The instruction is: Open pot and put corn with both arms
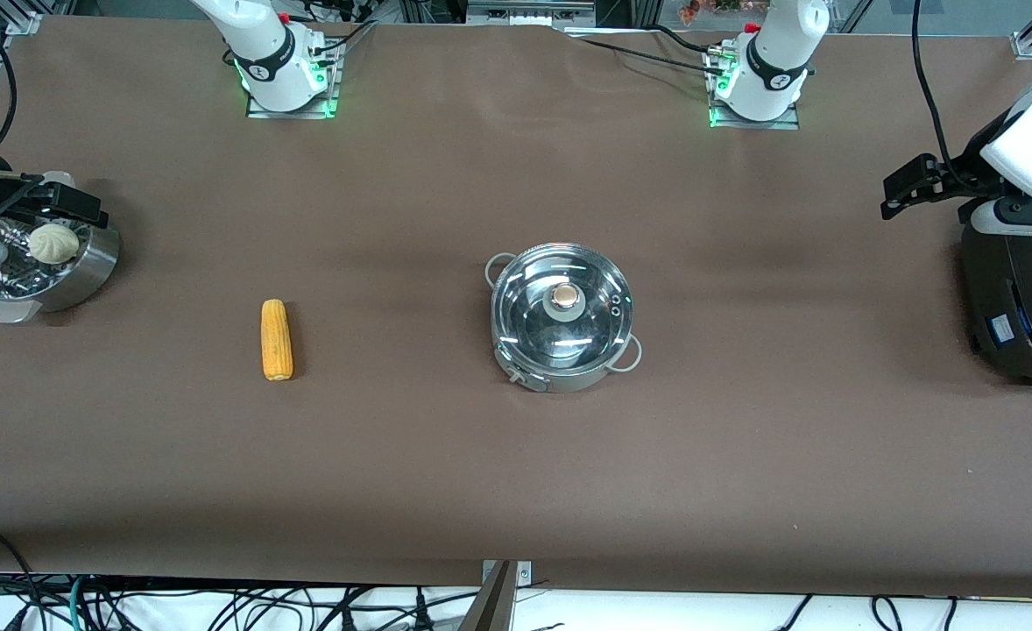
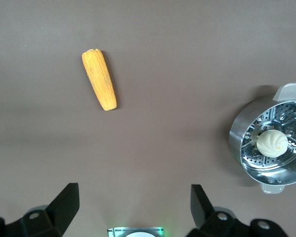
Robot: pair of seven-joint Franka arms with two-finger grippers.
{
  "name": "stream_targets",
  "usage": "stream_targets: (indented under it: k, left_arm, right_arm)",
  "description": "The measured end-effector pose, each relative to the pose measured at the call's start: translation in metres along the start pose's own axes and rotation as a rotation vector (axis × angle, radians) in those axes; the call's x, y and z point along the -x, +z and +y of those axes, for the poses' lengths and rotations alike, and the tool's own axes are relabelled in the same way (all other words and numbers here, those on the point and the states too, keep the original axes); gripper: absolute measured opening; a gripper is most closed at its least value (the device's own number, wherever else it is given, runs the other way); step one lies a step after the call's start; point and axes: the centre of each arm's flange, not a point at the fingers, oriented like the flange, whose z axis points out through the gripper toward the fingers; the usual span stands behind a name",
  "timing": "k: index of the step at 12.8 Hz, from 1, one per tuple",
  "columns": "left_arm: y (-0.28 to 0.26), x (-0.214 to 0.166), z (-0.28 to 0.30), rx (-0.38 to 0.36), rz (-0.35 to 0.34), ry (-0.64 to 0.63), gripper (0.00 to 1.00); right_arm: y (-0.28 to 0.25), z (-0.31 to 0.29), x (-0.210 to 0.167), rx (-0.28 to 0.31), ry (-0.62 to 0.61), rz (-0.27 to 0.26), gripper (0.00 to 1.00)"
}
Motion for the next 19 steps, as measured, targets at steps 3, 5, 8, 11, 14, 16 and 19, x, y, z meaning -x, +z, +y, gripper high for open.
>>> stream_targets:
  k: [3, 5, 8, 11, 14, 16, 19]
  left_arm:
    - [0.0, 0.0, 0.0, 0.0, 0.0, 0.0, 1.0]
    - [0.0, 0.0, 0.0, 0.0, -0.001, 0.0, 1.0]
    - [0.0, 0.0, 0.0, 0.0, 0.0, 0.001, 1.0]
    - [0.0, 0.0, 0.003, 0.0, 0.0, 0.005, 1.0]
    - [0.006, -0.001, 0.007, -0.001, -0.028, 0.014, 1.0]
    - [0.015, -0.002, 0.026, -0.003, -0.057, 0.048, 1.0]
    - [0.023, -0.001, 0.075, -0.011, -0.072, 0.12, 1.0]
  right_arm:
    - [0.0, 0.0, 0.0, 0.0, 0.0, 0.0, 1.0]
    - [0.0, 0.0, 0.0, 0.0, 0.0, 0.0, 1.0]
    - [0.0, 0.0, 0.0, 0.0, 0.0, 0.0, 1.0]
    - [0.0, 0.0, 0.0, 0.0, 0.0, 0.0, 1.0]
    - [0.0, 0.002, 0.0, 0.0, 0.003, 0.0, 1.0]
    - [0.004, 0.002, -0.003, 0.0, 0.003, -0.003, 1.0]
    - [0.022, 0.001, -0.019, 0.001, 0.002, -0.011, 1.0]
